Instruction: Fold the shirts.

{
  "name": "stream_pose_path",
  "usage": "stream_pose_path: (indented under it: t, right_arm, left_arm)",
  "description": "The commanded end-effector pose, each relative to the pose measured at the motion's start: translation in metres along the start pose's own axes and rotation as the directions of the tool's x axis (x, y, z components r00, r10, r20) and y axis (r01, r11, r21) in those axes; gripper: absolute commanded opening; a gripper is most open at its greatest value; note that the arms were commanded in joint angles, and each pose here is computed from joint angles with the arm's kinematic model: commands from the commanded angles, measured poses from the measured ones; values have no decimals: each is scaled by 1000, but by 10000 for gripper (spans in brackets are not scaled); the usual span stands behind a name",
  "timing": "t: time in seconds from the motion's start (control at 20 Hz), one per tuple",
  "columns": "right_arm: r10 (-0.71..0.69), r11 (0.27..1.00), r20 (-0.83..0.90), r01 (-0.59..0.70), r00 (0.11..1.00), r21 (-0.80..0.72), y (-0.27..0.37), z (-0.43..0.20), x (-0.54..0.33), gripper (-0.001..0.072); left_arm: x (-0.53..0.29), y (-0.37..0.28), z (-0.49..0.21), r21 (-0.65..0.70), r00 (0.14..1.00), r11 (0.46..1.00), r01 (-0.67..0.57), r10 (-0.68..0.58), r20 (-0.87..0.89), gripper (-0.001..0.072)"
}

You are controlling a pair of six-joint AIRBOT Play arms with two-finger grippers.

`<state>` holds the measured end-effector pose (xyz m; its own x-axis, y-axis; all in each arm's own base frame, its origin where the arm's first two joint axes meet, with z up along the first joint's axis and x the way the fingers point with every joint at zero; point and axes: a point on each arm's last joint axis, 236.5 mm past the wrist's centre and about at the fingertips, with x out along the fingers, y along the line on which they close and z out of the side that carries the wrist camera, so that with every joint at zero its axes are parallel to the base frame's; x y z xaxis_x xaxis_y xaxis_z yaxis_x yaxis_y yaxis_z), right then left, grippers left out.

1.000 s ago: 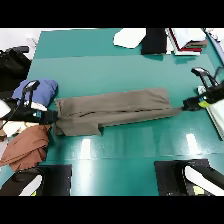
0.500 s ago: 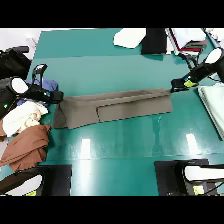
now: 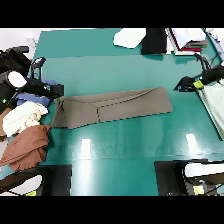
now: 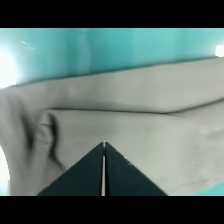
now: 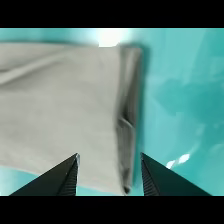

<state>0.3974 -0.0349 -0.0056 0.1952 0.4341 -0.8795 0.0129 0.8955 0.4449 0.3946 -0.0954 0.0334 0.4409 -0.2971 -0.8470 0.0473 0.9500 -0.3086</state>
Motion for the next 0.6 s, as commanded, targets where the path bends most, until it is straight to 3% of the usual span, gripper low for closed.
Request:
stream_pose_path:
  t: [0.0,0.2,0.4,0.45,0.5,0.55]
  right_arm:
    - [168,979,-15,-165,986,124,-17,-27,21,458]
    - [351,923,-54,-336,935,189,1,-42,63,457]
    - [368,926,-112,-354,923,133,25,-32,92,439]
    - [361,930,-115,-350,925,110,31,-28,96,387]
    - [354,935,-120,-346,928,83,38,-23,99,280]
    - [347,938,-122,-343,930,57,46,-21,101,127]
  left_arm:
    - [1,-30,-4,7,997,997,77,-77,-10,30]
    - [18,-84,-16,82,989,986,146,-145,-23,29]
    - [43,-133,-38,128,978,970,207,-201,-64,29]
    - [52,-145,-42,136,974,965,224,-215,-78,28]
    - [58,-156,-44,141,969,960,240,-230,-87,28]
    - [67,-168,-45,154,966,955,252,-239,-102,28]
